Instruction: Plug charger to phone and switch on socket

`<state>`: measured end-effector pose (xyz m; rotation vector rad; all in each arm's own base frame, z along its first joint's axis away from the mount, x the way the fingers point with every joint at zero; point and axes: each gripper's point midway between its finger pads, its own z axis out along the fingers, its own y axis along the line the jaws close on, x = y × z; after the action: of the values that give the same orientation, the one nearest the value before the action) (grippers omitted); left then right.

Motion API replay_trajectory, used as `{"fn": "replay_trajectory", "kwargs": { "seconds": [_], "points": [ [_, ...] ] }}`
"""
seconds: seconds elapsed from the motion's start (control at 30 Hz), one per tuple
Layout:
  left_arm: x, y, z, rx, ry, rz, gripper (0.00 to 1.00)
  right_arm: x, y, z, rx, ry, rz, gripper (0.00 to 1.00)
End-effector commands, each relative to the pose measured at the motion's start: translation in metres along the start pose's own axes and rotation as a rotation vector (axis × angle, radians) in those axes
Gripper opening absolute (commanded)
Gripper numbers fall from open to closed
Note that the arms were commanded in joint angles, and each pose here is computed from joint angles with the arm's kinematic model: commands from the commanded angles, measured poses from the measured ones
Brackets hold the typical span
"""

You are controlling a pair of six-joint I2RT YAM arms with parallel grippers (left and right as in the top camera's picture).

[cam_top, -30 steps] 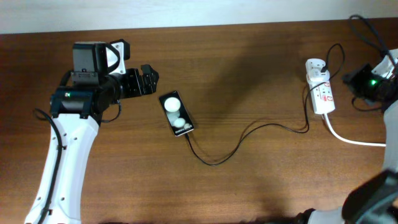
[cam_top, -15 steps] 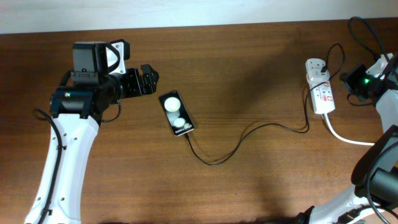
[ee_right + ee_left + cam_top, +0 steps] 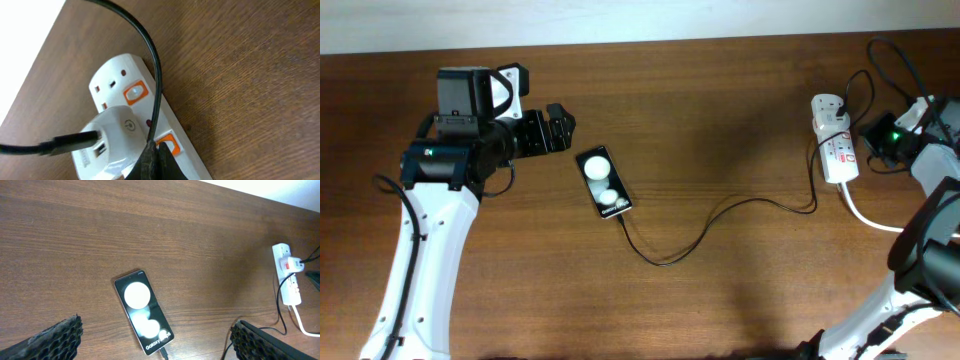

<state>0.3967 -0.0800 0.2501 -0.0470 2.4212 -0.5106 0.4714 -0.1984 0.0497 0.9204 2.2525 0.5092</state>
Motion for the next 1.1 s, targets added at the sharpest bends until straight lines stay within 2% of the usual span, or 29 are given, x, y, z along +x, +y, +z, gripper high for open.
{"fn": "replay_trajectory", "kwargs": {
  "seconds": [0.0,0.5,0.87,1.07],
  "points": [
    [-0.005,-0.003,-0.009,0.01,-0.025,0.01,0.99,0.0,0.008,0.011,-0.009,-0.005,-0.034,0.04],
    [-0.005,-0.003,-0.009,0.01,-0.025,0.01,0.99,0.018,0.004,0.035,0.052,0.023,-0.028,0.04],
    [-0.005,-0.003,-0.009,0.01,-0.025,0.01,0.99,0.042,-0.003,0.033,0.08,0.117,0.041,0.04],
    [-0.005,-0.003,-0.009,0.01,-0.025,0.01,0.99,0.057,0.011,0.038,0.076,0.158,0.019,0.04]
  ]
}}
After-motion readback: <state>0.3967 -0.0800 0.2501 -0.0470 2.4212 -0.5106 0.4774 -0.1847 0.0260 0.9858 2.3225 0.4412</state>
